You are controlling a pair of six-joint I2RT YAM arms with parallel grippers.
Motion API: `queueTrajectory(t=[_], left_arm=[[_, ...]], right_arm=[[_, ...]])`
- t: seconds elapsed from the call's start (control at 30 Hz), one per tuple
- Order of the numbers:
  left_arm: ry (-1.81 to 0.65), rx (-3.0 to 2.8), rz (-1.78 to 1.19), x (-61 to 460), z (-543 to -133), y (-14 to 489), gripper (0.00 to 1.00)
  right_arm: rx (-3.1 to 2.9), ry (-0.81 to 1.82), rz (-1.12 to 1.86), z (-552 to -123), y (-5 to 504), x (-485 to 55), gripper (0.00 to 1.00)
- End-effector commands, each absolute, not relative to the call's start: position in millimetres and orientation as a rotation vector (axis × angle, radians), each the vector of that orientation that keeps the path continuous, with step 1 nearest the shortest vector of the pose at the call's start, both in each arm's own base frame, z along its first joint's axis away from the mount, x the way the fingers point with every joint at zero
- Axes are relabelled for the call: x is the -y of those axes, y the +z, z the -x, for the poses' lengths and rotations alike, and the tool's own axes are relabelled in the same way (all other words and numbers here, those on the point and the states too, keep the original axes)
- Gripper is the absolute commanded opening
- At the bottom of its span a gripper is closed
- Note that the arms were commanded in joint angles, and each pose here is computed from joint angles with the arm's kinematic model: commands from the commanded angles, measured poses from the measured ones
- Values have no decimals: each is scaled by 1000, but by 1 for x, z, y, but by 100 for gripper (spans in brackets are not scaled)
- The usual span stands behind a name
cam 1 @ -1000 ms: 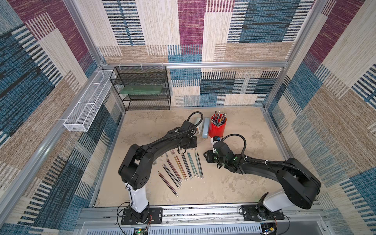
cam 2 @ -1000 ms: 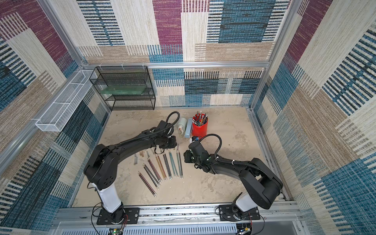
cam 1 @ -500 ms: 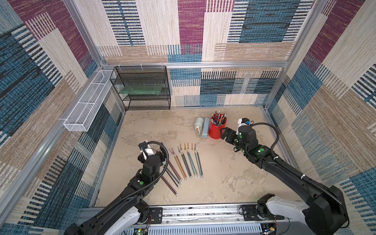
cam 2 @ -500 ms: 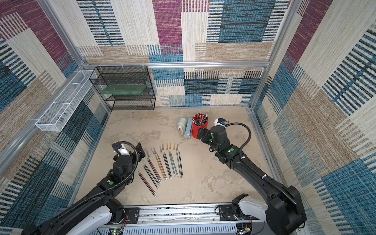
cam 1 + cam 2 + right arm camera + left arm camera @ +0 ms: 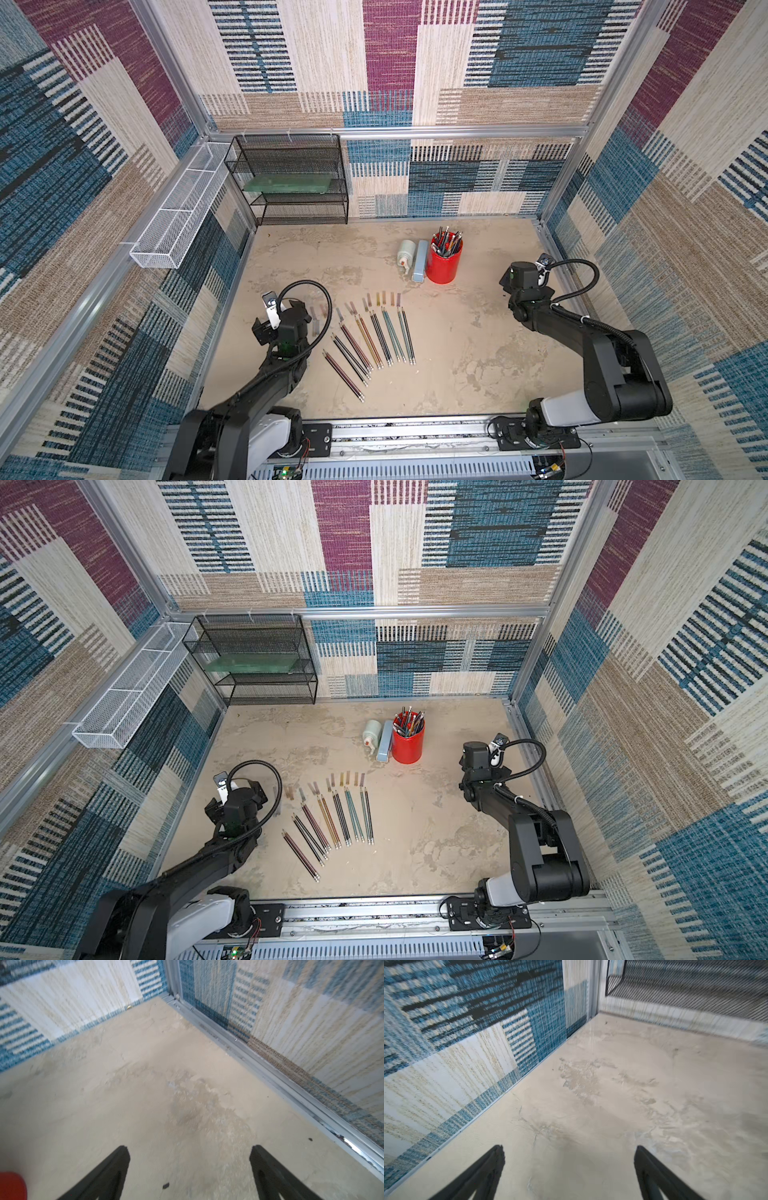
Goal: Remove the protective cover of the pencils
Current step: Reset both arms
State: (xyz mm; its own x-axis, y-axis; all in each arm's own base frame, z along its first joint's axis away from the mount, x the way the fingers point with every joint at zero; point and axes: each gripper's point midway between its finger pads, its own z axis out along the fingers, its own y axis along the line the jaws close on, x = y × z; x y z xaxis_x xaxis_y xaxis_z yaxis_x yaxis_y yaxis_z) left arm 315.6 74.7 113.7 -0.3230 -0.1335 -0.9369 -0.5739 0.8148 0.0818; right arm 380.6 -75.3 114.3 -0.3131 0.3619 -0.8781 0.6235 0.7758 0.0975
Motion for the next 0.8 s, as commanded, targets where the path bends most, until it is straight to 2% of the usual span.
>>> queueTrajectory(t=[0.0, 0.13, 0.47, 0.6, 0.77], left_arm=[[384, -1850, 378, -54, -349, 129, 99], [370, -1761, 436, -71, -357, 123, 100], [212, -1897, 135, -29, -396, 98, 95], [199, -1920, 160, -31, -393, 96, 99], [195, -1974, 189, -35, -395, 92, 99]], right_arm=[[-1794, -342, -733, -381, 130, 89, 95], [-1765, -356, -684, -383, 132, 92, 95], [-1740, -166, -300, -394, 140, 39, 95], [-1660, -82, -187, -380, 141, 28, 95], [-1713, -79, -211, -385, 137, 29, 95]])
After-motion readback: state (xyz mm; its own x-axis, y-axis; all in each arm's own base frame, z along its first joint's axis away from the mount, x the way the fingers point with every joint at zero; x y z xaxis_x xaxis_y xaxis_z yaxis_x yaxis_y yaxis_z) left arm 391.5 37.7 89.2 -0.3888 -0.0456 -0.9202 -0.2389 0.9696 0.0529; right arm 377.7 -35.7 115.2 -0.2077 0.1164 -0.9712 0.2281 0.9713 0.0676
